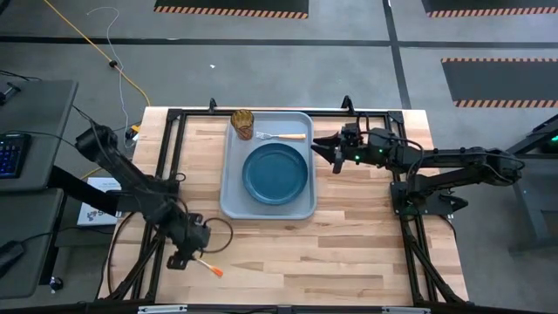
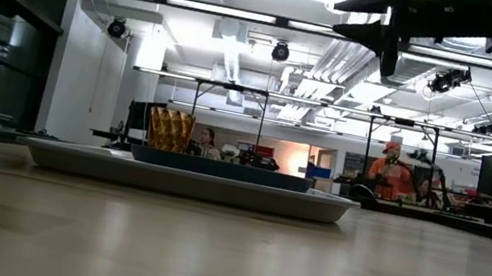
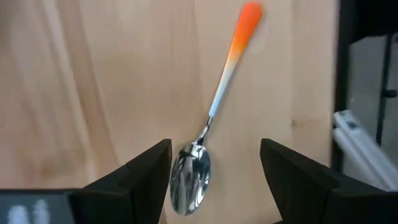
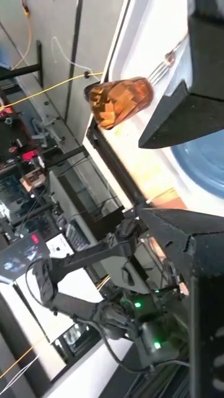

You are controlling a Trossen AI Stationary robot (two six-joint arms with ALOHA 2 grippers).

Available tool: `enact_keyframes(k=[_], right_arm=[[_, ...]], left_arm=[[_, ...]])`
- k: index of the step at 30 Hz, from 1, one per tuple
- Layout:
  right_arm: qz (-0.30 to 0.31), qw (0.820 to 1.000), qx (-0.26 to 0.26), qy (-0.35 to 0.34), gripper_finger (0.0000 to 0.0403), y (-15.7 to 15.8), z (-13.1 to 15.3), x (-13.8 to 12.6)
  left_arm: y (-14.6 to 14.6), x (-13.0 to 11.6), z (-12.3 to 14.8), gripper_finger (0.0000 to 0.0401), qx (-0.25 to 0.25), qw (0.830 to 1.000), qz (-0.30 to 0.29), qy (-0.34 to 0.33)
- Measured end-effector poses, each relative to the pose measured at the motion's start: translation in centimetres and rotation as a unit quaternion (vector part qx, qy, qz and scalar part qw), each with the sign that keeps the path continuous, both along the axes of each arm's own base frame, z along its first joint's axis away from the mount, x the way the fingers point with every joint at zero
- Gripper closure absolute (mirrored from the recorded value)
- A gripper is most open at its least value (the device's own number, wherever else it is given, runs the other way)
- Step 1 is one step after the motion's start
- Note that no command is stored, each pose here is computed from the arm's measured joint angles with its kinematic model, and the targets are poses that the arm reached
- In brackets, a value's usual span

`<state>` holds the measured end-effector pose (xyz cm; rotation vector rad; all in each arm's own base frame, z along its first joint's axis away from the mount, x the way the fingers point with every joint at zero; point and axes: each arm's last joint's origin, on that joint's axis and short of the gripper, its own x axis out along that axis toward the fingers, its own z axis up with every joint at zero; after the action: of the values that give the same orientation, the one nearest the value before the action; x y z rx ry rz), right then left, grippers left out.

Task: Pick and place plate/cup/fork/spoon on tray
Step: Put the orange spoon on top of the yellow fork on the gray tray

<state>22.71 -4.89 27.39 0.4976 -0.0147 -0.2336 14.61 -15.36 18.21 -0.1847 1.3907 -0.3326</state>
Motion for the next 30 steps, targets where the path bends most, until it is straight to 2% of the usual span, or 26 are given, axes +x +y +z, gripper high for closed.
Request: enact_keyframes(k=[9, 15, 18, 22, 30], right_arm=[[0.000, 1.000, 0.003, 0.013, 0.0244, 0.0, -0.3, 0.0], [0.000, 1.000, 0.003, 0.013, 0.0244, 0.0, -0.2, 0.0], [0.000, 1.000, 0.003, 0.013, 0.0244, 0.0, -0.3, 0.0], [0.000, 1.000, 0.002, 0.016, 0.0244, 0.0, -0.3, 0.0], [-0.001, 1.000, 0.004, 0.017, 0.0244, 0.0, -0.3, 0.0]], left_arm=[[-2.7, 0.1, -4.1, 0.0165, 0.074, 0.997, -0.031, 0.009], [-3.2, -0.1, -5.2, 0.0165, 0.104, 0.993, -0.045, 0.015], [-3.4, -0.4, -5.3, 0.0173, 0.118, 0.990, -0.075, 0.006], [-3.4, -1.0, -5.4, 0.0212, 0.150, 0.983, -0.105, -0.009], [-3.3, -1.2, -5.5, 0.0334, 0.170, 0.980, -0.106, -0.014]])
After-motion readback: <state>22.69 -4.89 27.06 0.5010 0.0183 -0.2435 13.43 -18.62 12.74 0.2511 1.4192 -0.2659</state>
